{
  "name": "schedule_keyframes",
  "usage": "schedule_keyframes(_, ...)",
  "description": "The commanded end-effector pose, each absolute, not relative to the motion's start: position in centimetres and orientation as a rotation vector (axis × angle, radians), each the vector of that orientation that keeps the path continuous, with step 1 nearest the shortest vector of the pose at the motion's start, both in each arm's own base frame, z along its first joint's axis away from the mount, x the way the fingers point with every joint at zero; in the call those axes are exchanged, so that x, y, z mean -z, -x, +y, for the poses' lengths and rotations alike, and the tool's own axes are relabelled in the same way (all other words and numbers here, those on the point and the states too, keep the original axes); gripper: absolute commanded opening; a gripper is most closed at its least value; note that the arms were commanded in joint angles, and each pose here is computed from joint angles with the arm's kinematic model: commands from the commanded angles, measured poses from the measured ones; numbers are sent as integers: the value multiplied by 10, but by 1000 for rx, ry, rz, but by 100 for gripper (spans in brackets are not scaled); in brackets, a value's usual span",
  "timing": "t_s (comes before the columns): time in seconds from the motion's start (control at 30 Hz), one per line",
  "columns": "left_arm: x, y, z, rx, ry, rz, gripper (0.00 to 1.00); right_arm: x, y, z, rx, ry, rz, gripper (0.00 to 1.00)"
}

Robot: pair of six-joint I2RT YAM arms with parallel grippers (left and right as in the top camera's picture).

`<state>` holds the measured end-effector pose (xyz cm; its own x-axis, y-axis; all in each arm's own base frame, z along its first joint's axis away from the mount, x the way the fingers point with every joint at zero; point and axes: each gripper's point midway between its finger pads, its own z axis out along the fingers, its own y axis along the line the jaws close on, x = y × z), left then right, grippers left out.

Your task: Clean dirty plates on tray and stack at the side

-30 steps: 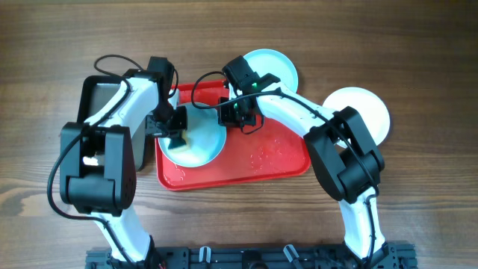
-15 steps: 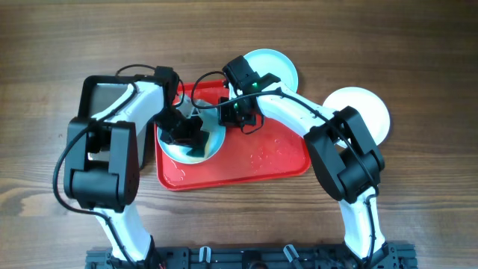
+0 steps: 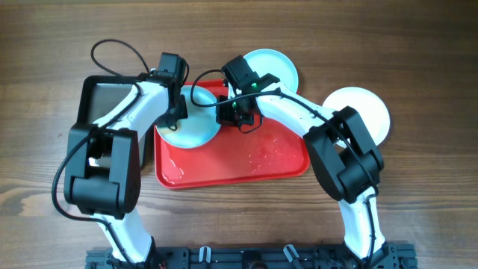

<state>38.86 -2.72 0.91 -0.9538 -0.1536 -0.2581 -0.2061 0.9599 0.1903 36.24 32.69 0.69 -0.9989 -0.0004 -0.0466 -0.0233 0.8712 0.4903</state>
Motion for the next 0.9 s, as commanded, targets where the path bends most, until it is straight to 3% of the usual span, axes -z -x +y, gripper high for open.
schedule_keyframes(0.0,16,-397,-15,-426,287,2821,4,6,-365,315,-716,-4,3020,4)
schedule_keyframes(0.17,20,-397,-122,305,-161,2886,4,6,-365,315,-722,9,3020,4)
schedule_keyframes(0.4,2,-375,-177,791,-376,2835,4,6,-364,316,-725,17,3020,4)
schedule_keyframes(0.6,3,-367,-171,793,-408,2862,4,5,-364,317,-735,24,3021,4)
schedule_keyframes(0.87,-25,-435,-48,149,238,2828,4,4,-360,318,-759,56,3029,4)
